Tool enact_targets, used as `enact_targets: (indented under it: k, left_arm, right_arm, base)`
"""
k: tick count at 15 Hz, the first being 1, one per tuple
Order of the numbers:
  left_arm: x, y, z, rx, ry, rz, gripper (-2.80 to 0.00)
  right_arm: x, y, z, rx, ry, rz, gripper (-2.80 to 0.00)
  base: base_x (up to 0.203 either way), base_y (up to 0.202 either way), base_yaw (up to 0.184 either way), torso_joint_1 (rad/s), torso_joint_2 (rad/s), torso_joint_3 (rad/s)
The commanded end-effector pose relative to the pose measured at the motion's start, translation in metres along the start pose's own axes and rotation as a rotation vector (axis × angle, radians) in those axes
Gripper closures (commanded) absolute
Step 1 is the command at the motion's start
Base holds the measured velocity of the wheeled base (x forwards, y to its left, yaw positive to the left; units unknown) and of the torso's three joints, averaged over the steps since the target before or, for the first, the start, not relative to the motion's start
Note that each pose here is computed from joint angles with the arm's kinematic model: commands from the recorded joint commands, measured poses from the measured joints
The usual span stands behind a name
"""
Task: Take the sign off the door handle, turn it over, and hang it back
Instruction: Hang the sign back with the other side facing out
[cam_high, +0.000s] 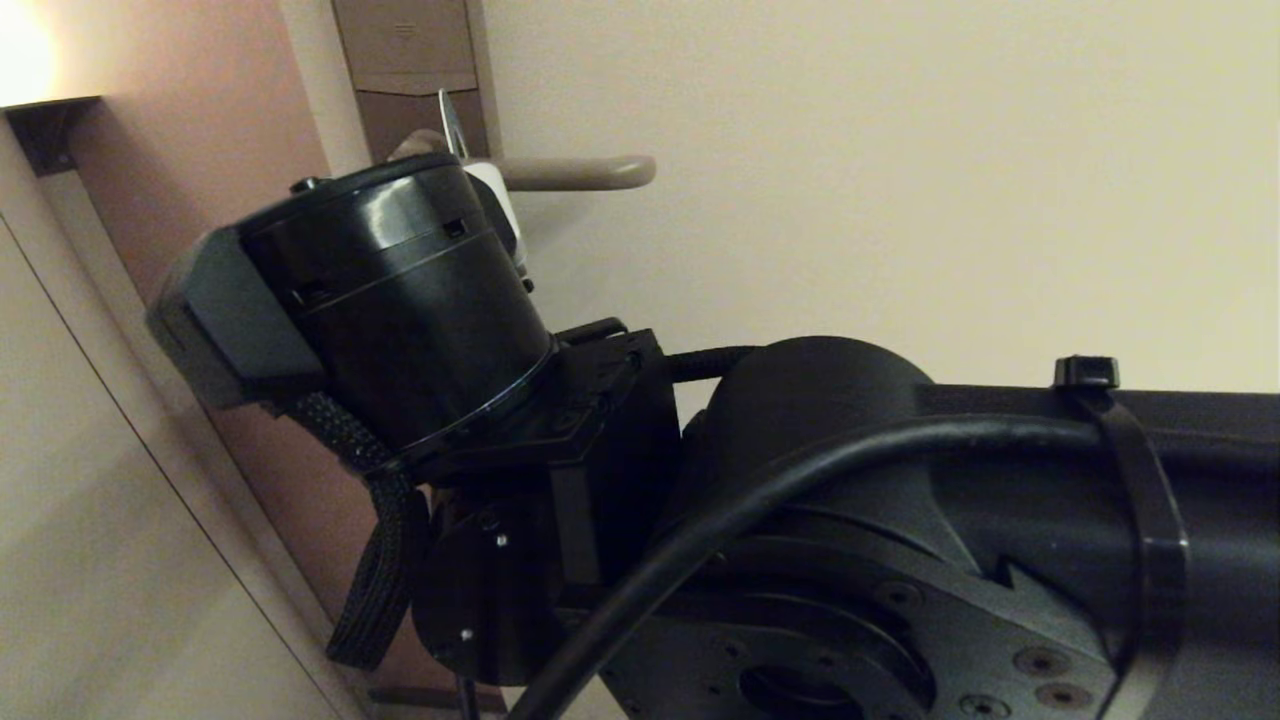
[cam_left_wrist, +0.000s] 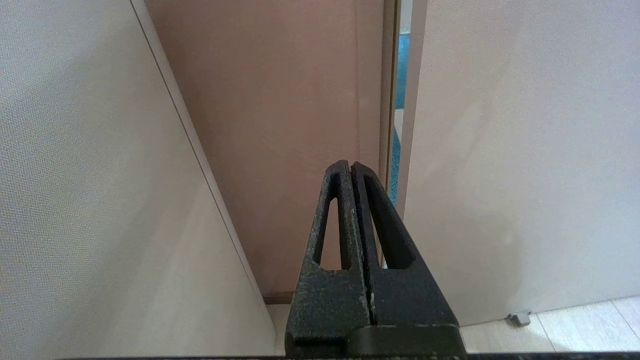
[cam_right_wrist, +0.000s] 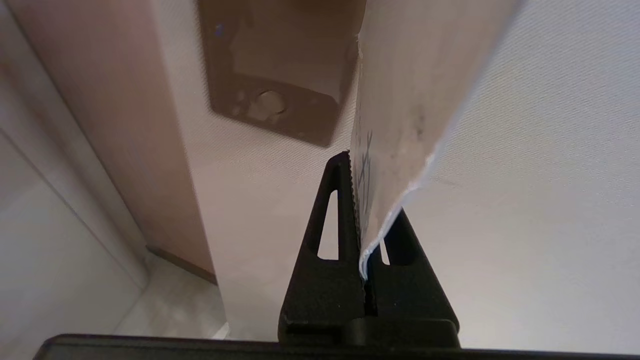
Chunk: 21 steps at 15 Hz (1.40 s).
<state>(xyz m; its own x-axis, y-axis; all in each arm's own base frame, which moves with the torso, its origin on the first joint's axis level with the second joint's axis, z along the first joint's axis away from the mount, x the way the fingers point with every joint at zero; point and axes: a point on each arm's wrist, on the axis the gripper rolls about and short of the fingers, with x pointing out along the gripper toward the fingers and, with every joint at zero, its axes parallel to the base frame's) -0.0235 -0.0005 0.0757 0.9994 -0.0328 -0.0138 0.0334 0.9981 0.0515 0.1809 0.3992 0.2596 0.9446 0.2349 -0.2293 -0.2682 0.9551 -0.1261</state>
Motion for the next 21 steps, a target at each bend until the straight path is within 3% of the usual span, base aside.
enact_targets:
  k: [1, 12, 13, 21]
  left_arm:
    - [0.000, 0.000, 0.000, 0.000, 0.000, -0.001, 0.00]
    - [0.000, 0.000, 0.000, 0.000, 0.000, -0.001, 0.00]
    - [0.000, 0.000, 0.000, 0.000, 0.000, -0.001, 0.00]
    - [0.000, 0.000, 0.000, 0.000, 0.000, -0.001, 0.00]
  right_arm:
    - [0.001, 0.003, -0.004, -0.009, 0.006, -0.002, 0.00]
    - [0.005, 0.007, -0.007, -0.005, 0.007, 0.025, 0.00]
    - [0.005, 0.007, -0.008, -0.003, 0.008, 0.025, -2.80]
    - [-0.004, -0.001, 0.003, 0.011, -0.005, 0.025, -2.80]
  base:
    - [0.000, 0.000, 0.000, 0.000, 0.00, 0.000]
    - [0.000, 0.000, 0.000, 0.000, 0.00, 0.000]
    - [0.000, 0.000, 0.000, 0.000, 0.00, 0.000]
    - [0.000, 0.000, 0.000, 0.000, 0.00, 0.000]
